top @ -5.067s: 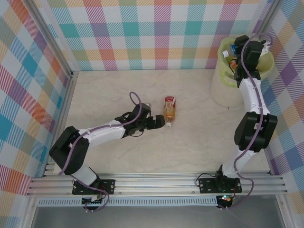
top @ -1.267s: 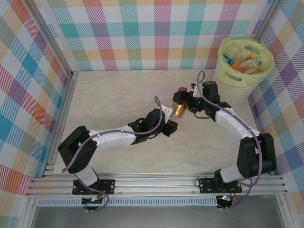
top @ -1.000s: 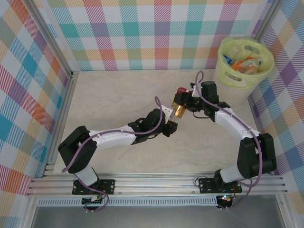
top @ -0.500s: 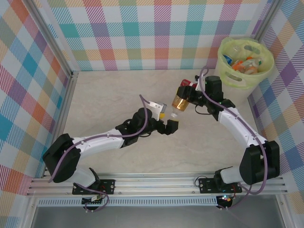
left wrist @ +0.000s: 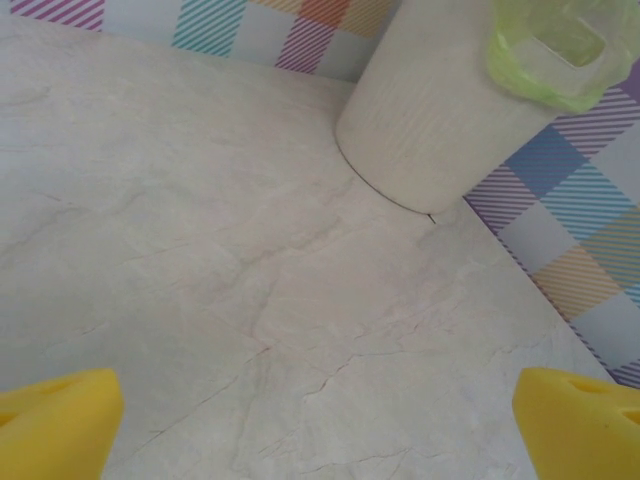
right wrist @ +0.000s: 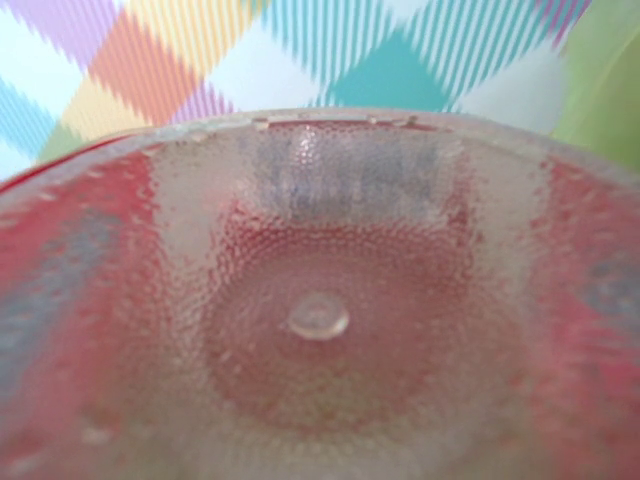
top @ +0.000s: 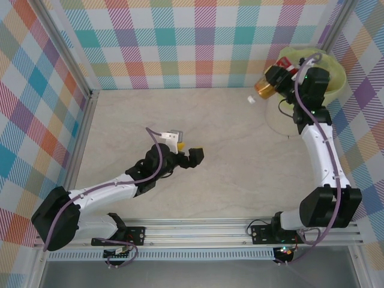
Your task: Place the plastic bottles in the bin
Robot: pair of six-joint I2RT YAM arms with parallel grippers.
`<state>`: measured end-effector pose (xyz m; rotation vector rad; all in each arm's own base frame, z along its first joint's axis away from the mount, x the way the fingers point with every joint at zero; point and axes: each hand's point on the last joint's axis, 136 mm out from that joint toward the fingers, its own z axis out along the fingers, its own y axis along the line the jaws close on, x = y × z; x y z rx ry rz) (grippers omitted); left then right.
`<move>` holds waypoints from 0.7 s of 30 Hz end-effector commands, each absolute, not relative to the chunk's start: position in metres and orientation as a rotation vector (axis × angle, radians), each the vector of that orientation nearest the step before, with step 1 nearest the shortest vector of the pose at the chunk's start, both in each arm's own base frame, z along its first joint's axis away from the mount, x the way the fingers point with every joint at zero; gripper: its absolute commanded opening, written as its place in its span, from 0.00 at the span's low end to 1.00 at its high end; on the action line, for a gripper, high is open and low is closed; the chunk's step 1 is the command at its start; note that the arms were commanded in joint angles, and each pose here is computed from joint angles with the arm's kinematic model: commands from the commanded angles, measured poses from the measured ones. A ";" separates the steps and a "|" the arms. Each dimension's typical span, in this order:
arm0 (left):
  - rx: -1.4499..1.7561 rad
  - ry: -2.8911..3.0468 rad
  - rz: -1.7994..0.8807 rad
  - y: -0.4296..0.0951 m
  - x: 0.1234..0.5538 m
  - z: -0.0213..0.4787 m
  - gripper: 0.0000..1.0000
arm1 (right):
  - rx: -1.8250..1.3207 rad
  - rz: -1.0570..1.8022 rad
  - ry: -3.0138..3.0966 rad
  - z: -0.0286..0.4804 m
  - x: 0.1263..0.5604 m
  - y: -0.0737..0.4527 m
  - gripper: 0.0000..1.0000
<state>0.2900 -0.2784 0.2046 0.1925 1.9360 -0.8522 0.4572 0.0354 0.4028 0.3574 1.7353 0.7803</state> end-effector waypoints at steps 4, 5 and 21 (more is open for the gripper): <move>0.103 1.904 -0.841 -0.262 0.295 0.207 1.00 | 0.518 0.703 1.538 0.448 0.485 -0.027 0.58; 0.104 1.908 -0.839 -0.262 0.295 0.205 1.00 | 0.550 0.684 1.509 0.452 0.487 -0.039 0.58; 0.066 1.930 -0.801 -0.254 0.304 0.196 1.00 | 0.839 0.311 1.347 0.421 0.494 -0.158 0.60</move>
